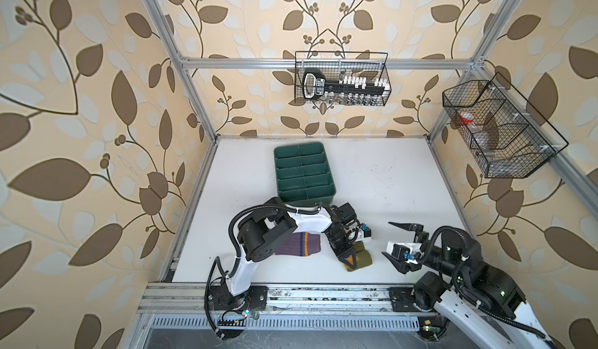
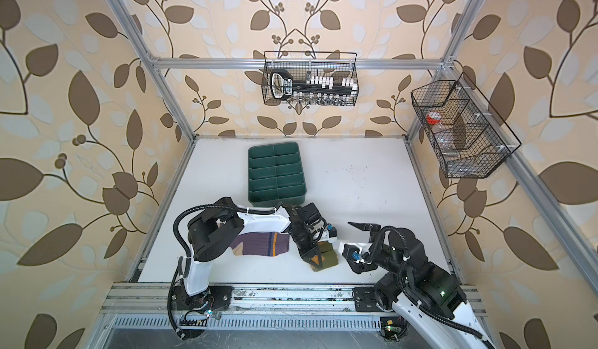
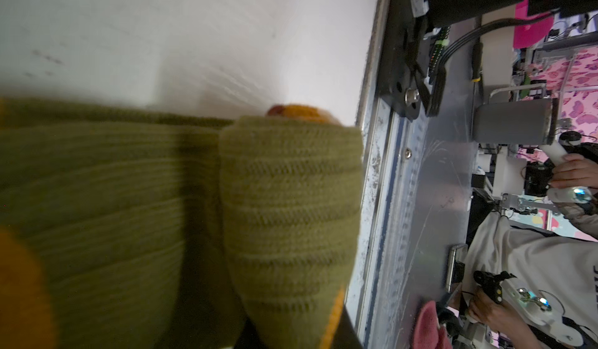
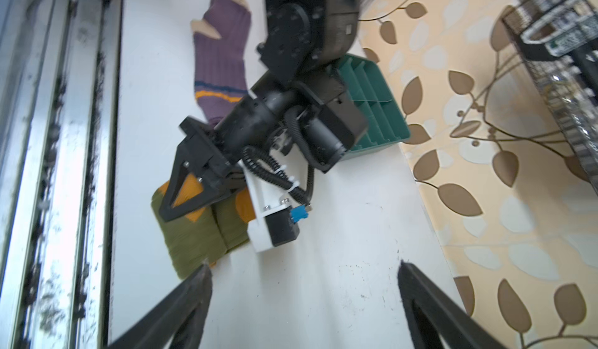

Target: Roll the socks

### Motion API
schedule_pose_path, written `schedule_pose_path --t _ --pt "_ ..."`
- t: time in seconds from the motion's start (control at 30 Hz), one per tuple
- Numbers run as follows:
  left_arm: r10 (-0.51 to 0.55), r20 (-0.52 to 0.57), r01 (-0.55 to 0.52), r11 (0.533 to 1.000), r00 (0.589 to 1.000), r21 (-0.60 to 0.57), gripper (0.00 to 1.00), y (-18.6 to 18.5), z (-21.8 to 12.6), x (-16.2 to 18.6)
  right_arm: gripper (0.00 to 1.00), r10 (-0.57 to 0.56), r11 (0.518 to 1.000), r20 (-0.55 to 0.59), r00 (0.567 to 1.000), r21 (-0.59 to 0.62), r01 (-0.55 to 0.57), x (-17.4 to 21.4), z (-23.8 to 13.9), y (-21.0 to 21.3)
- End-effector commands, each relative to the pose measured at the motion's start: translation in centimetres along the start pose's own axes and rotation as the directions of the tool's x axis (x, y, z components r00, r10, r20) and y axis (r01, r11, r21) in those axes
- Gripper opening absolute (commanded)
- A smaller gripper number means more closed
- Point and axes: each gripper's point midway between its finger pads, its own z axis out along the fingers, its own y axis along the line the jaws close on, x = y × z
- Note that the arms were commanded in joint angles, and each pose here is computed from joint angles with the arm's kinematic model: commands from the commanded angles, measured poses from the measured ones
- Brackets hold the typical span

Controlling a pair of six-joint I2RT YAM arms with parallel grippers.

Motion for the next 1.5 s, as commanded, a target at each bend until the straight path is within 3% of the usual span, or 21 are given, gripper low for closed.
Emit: schedule_pose_path --t 0.0,0.17,0.23,0.53,0.7,0.93,1.0,1.13,1.2,1.3,1.4,1.47 --pt "-0.166 -0.155 0.148 0.981 0.974 -0.122 0.00 4.0 2.5 5.8 0.87 -0.169 0.980 -0.179 0.969 -0.135 0.146 4.3 1.6 3.4" --pt "-0.166 -0.150 0.147 0.980 0.975 -0.131 0.00 4.2 2.3 6.0 0.87 -0.345 0.932 -0.216 0.913 -0.194 0.306 4.5 5.4 6.1" --pt "-0.164 -0.147 0.144 0.980 0.975 -0.134 0.00 4.2 2.3 6.0 0.87 -0.367 0.923 -0.229 0.902 -0.206 0.323 4.3 6.9 7.5" --pt "-0.157 -0.148 0.137 0.981 0.976 -0.136 0.00 4.3 2.2 6.0 0.84 -0.332 0.930 -0.262 0.906 -0.250 0.268 4.5 10.5 9.5" --pt "-0.149 -0.145 0.129 0.982 0.978 -0.138 0.00 4.2 2.1 6.0 0.79 -0.371 0.908 -0.312 0.875 -0.319 0.271 6.5 11.5 10.6" --pt "-0.138 -0.150 0.117 0.983 0.979 -0.139 0.00 4.1 1.9 6.1 0.73 -0.393 0.891 -0.312 0.865 -0.361 0.275 7.8 11.9 11.7" --pt "-0.133 -0.147 0.112 0.984 0.980 -0.139 0.00 4.0 1.8 6.0 0.67 -0.399 0.886 -0.312 0.862 -0.374 0.274 8.1 11.9 12.0" --pt "-0.124 -0.147 0.103 0.984 0.981 -0.142 0.00 3.9 1.6 5.9 0.39 -0.408 0.876 -0.323 0.854 -0.401 0.267 8.5 12.1 12.5" --pt "-0.118 -0.137 0.097 0.984 0.984 -0.149 0.00 3.7 1.4 5.6 0.33 -0.420 0.864 -0.319 0.850 -0.426 0.267 8.7 12.0 13.0" --pt "-0.094 -0.108 0.075 0.982 0.990 -0.174 0.09 3.4 0.5 4.7 0.28 -0.445 0.836 -0.287 0.848 -0.472 0.279 8.8 11.5 13.9" --pt "-0.037 -0.045 0.027 0.977 0.998 -0.209 0.26 2.3 -1.3 2.8 0.00 -0.450 0.816 -0.269 0.851 -0.512 0.270 8.9 11.1 14.7" --pt "0.024 -0.002 -0.024 0.967 1.000 -0.254 0.37 1.4 -3.1 1.4 0.00 -0.447 0.806 -0.274 0.851 -0.536 0.251 9.2 10.9 15.1"
